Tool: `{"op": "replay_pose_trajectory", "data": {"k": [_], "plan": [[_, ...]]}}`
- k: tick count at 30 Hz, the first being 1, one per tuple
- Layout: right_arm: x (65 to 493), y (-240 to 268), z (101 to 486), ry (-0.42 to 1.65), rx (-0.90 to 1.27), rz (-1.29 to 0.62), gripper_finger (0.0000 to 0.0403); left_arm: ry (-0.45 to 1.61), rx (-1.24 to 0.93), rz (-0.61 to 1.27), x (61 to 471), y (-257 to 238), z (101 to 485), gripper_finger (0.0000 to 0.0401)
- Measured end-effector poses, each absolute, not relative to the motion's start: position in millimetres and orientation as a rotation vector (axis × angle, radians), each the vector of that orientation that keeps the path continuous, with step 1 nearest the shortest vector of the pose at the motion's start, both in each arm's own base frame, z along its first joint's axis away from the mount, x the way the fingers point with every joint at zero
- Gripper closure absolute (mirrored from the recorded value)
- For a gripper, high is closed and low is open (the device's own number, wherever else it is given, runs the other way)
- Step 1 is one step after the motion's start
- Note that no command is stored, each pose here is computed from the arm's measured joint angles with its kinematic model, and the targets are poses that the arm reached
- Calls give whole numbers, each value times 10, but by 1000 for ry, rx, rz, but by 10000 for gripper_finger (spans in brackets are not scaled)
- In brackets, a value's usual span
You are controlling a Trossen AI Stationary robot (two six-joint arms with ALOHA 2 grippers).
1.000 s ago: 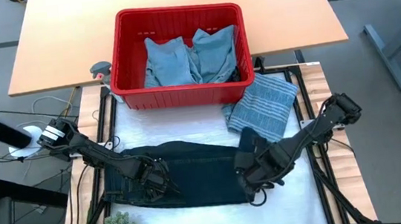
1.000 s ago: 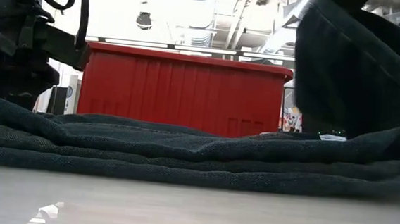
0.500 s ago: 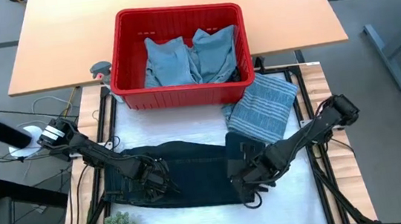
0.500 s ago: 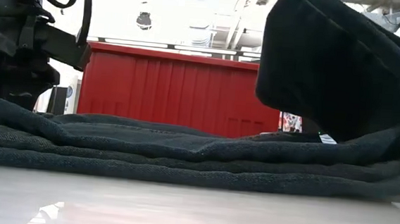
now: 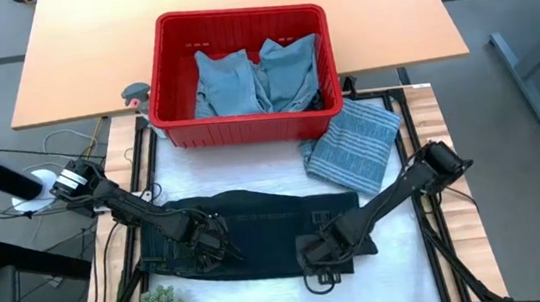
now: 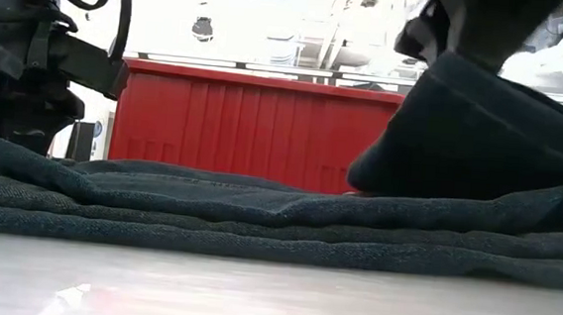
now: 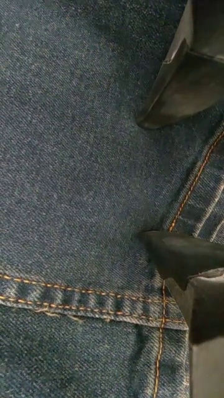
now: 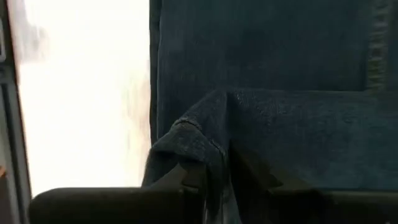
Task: Fold Laundry from Bin
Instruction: Fold the black pants
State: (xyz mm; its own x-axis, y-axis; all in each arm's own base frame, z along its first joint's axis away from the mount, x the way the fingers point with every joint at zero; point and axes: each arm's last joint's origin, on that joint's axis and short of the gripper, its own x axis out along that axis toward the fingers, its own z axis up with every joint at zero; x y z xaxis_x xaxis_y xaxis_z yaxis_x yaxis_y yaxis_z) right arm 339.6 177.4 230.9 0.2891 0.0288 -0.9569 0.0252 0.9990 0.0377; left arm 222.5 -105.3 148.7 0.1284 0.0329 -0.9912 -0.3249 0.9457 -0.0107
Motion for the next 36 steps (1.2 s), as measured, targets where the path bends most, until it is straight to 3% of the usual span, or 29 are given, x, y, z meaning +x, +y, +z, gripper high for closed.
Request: {"op": "replay_pose_trajectory", "data": {"k": [10,14,18,23,28,32,36], "plan": [[3482,1695,2875,1159,-9,-28,349,1404,-246,266,2239,-1054,1489,127],[3561,1716,2894,1084,19,-8,354,1397,-247,264,2246,-1057,1490,127],[3540,1689,2814,1152,56,-74,348,1397,-248,264,2246,-1057,1490,127],[3294,1807,2771,1294,70,-174,303,1396,-238,257,2247,-1056,1490,127],[2980,2128,2754,1394,99,-191,214,1400,-241,249,2248,-1058,1490,127],[2696,2334,2836,1327,225,-368,162,1418,-248,218,2247,-1062,1489,127],[2341,2384,3055,1162,535,-640,154,1420,-248,209,2248,-1065,1489,127]]}}
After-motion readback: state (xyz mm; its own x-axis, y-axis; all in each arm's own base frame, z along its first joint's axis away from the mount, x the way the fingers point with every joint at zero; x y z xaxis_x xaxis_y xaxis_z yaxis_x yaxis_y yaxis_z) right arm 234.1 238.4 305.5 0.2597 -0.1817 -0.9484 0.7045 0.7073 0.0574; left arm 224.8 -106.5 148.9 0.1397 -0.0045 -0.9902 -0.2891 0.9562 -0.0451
